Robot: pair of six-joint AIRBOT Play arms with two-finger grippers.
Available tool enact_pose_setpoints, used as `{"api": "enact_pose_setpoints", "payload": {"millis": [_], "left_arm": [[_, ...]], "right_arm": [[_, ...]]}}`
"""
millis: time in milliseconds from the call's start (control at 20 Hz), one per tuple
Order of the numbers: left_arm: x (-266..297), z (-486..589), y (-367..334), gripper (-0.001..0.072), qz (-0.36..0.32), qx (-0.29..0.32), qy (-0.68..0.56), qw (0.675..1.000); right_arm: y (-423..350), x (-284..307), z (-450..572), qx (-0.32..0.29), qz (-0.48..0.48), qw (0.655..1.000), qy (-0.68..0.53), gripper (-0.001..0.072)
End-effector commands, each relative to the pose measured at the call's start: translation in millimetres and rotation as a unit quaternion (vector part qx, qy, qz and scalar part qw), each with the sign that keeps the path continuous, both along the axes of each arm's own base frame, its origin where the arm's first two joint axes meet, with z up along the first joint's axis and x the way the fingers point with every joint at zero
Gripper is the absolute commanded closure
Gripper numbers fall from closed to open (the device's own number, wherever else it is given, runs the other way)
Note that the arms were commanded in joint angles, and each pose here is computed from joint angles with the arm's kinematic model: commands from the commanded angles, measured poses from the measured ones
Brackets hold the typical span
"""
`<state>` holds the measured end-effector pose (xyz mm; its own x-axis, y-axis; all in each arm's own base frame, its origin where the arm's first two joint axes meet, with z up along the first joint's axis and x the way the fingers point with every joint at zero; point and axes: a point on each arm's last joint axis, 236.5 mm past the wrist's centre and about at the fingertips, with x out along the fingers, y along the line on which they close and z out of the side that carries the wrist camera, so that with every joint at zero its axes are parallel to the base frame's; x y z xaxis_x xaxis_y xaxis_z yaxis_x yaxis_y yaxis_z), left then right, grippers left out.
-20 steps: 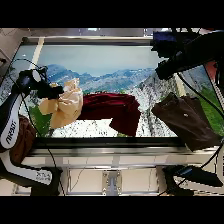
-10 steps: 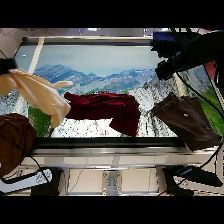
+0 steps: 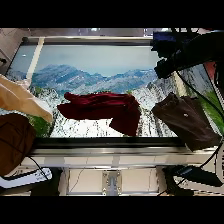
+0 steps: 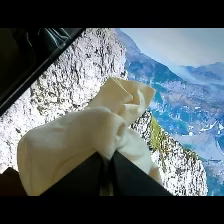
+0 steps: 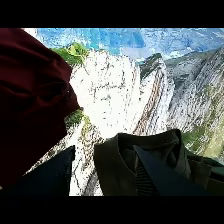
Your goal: Fold the shirts.
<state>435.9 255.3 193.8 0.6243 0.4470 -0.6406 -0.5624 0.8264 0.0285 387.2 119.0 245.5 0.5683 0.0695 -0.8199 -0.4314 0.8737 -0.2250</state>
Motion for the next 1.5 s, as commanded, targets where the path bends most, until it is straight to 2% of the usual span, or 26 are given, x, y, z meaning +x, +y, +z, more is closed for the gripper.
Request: {"api": "enact_pose_setpoints", "payload": {"millis": [0,200,300,500,650,750,800,850,900,950,1100,1200,1450], "left_arm": [[9,-37,6,-0.0009,0.021,-0.04,0.02,0.999],[9,-8,5,0.0016,0.042,-0.051,-0.038,0.997],[14,4,-20,0.0017,0.01,-0.085,-0.06,0.995],[21,-28,-103,0.0016,-0.097,-0.221,-0.029,0.97],[0,-99,-152,0.0017,-0.122,-0.304,0.056,0.943],[-24,-154,-176,0.0018,-0.118,-0.341,0.117,0.925],[-33,-176,-189,0.007,-0.114,-0.365,0.132,0.915],[-39,-193,-204,0.0203,-0.114,-0.396,0.135,0.901],[-43,-208,-218,0.0248,-0.104,-0.43,0.127,0.888],[-46,-223,-226,0.0248,-0.084,-0.458,0.117,0.877],[-53,-254,-230,0.0248,-0.034,-0.486,0.096,0.868],[-49,-259,-236,0.0248,-0.048,-0.496,0.091,0.862],[-49,-290,-243,0.0247,-0.026,-0.52,0.115,0.846]], "right_arm": [[1,1,0,-0.001,0.001,1.0,-0.001,0.0296],[-31,-2,-3,-0.049,-0.039,0.998,0.009,0.0296],[-55,-6,-7,-0.063,-0.071,0.995,0.027,0.0297],[-80,-17,-32,-0.006,-0.113,0.989,0.097,0.0296],[-92,-27,-70,0.004,-0.128,0.979,0.161,0.0297],[-85,-30,-93,0.008,-0.119,0.975,0.188,0.0297],[-78,-30,-101,0.016,-0.11,0.974,0.196,0.0297],[-69,-28,-107,0.024,-0.099,0.975,0.198,0.0297],[-63,-27,-109,0.027,-0.091,0.976,0.196,0.0297],[-56,-25,-109,0.029,-0.082,0.978,0.19,0.0297],[-46,-25,-108,0.026,-0.065,0.98,0.186,0.0297],[-44,-25,-108,0.028,-0.064,0.98,0.187,0.0297],[-44,-26,-108,0.028,-0.064,0.979,0.189,0.0297]]}}
